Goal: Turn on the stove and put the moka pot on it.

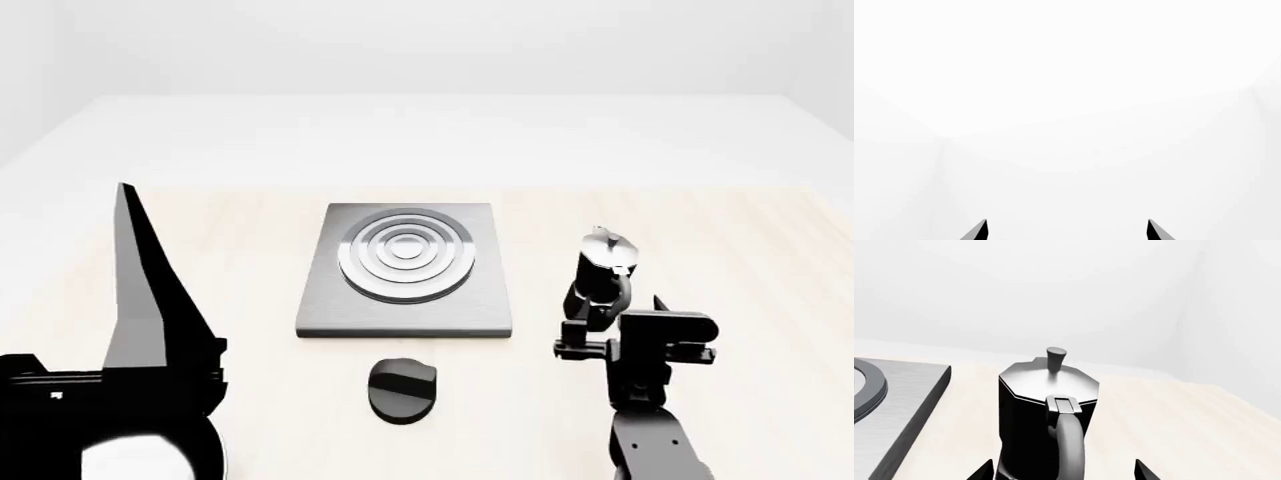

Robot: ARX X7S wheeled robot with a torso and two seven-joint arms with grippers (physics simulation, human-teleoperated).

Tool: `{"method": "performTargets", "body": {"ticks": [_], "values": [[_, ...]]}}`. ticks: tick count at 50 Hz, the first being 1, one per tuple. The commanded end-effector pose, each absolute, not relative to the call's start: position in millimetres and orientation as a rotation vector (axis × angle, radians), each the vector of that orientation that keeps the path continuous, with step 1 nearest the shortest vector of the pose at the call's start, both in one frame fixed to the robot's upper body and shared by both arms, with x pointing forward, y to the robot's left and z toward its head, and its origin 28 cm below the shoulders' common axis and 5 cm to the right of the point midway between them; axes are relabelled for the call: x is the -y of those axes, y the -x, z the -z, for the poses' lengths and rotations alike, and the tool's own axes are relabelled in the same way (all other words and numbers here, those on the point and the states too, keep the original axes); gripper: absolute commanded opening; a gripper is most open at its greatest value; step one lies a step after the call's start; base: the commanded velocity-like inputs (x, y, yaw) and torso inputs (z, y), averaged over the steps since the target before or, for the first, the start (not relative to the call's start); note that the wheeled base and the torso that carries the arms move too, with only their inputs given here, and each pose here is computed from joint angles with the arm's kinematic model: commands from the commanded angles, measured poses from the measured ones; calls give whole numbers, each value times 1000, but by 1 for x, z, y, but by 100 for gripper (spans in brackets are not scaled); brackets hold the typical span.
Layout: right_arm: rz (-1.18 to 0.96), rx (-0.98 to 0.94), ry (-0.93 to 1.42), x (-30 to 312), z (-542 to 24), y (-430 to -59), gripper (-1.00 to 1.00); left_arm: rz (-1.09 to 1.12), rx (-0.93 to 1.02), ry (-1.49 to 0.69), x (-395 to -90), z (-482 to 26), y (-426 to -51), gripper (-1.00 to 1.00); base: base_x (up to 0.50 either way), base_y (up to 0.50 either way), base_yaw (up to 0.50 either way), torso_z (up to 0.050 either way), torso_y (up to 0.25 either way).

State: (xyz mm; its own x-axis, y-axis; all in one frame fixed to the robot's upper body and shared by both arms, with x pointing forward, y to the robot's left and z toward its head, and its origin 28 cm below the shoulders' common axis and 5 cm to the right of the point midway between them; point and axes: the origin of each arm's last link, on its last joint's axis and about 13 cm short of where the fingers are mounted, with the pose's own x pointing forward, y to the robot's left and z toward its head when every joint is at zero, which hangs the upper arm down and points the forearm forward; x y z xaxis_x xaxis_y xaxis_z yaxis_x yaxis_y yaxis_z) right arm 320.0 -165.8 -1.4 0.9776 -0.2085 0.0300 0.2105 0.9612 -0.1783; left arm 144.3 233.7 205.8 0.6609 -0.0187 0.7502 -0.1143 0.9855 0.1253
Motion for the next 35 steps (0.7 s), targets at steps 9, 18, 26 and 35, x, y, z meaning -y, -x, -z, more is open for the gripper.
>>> {"method": "performTargets", "body": {"ticks": [9, 18, 26, 35], "values": [[230, -3, 189, 169, 7, -322, 100, -53, 846, -162, -234, -205, -145, 100, 0, 0, 0, 0, 0], [225, -7, 191, 170, 6, -323, 100, -54, 844, -159, -234, -203, -144, 100, 0, 0, 0, 0, 0], [209, 16, 189, 169, 4, -322, -100, -52, 841, -154, -233, -203, -146, 100, 0, 0, 0, 0, 0], [195, 22, 197, 167, 3, -321, -100, -50, 839, -156, -233, -202, -144, 100, 0, 0, 0, 0, 0]]}}
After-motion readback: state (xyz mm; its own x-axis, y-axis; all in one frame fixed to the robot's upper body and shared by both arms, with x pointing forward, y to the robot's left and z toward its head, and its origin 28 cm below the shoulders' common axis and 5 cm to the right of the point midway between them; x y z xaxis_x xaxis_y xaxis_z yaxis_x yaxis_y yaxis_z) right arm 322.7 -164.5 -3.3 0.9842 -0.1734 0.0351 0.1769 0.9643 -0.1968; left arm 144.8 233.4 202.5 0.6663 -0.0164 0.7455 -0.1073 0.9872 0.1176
